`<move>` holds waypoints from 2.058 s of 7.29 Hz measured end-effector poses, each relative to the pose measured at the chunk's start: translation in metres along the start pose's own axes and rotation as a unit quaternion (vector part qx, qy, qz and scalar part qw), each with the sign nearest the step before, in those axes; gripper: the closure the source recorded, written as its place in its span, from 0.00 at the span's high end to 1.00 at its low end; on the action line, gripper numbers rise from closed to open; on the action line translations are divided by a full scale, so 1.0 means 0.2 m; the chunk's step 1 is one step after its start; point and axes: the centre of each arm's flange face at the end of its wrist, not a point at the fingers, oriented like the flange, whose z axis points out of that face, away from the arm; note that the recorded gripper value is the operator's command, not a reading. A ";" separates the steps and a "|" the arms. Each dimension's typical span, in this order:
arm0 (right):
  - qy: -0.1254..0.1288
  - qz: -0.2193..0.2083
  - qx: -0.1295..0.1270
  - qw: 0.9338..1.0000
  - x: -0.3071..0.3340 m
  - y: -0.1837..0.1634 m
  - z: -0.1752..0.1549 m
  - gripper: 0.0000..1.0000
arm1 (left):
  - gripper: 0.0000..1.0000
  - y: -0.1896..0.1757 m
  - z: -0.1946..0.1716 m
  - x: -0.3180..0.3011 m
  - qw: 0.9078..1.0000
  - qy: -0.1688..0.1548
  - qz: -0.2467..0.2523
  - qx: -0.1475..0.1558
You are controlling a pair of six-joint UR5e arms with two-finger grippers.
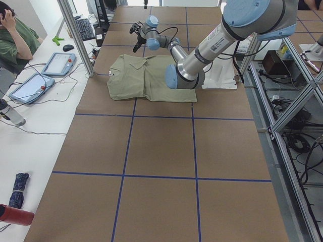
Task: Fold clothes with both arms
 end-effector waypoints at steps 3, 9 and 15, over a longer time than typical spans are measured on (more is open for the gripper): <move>0.033 0.046 0.019 0.998 -0.66 -0.16 0.22 0.98 | 1.00 0.08 -0.47 -0.91 0.995 -0.029 0.087 -0.032; 0.140 0.084 0.059 0.985 -2.08 -0.28 0.96 0.78 | 1.00 0.48 -0.87 -2.11 0.986 -0.029 0.158 -0.047; 0.197 0.030 0.066 0.978 -2.35 -0.16 1.35 0.66 | 1.00 0.54 -0.89 -2.16 0.987 -0.022 0.150 -0.051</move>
